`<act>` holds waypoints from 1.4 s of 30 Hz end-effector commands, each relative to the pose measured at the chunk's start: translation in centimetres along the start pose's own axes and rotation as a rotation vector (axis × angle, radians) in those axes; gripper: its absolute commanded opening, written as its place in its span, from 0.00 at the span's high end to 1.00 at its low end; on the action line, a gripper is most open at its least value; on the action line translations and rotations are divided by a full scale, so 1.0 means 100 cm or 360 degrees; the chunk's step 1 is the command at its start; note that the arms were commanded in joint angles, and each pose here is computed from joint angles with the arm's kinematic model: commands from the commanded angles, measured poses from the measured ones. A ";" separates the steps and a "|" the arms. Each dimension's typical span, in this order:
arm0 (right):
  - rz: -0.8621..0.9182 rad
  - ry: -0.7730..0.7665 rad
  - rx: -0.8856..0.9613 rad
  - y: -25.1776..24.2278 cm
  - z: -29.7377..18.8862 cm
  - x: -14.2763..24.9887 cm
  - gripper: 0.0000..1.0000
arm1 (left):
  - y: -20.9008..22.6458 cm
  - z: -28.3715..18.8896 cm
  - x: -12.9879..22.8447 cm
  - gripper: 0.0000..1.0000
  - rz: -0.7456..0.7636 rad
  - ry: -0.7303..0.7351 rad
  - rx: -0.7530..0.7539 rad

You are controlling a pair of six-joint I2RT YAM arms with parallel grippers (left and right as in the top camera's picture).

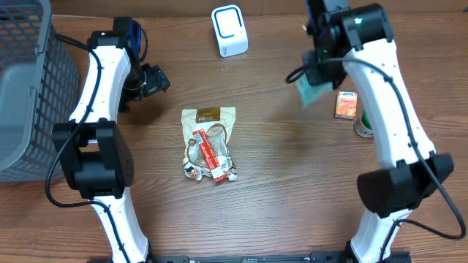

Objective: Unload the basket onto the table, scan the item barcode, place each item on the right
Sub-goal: 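Carry the wipes pack right and release it near the jar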

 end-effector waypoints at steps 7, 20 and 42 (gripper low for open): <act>0.0084 0.0433 -0.0150 -0.015 0.082 0.040 0.96 | -0.004 -0.010 -0.002 0.00 0.0029 -0.0047 0.0019; 0.0825 0.0306 -0.0399 0.011 0.122 0.027 0.96 | -0.004 -0.010 -0.002 0.00 0.0029 -0.0047 0.0019; 0.2030 0.0071 0.0118 -0.032 0.068 0.061 0.96 | -0.004 -0.010 -0.002 0.00 0.0029 -0.0047 0.0019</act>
Point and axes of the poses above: each gripper's point midway between its finger pads, its own z axis out along the fingers, its own y axis along the line the jaws close on, x = y × z, the point moved 6 cm from there along -z, back along the fingers, and after that the axes turned 1 degree about z, right-handed, at the moved point
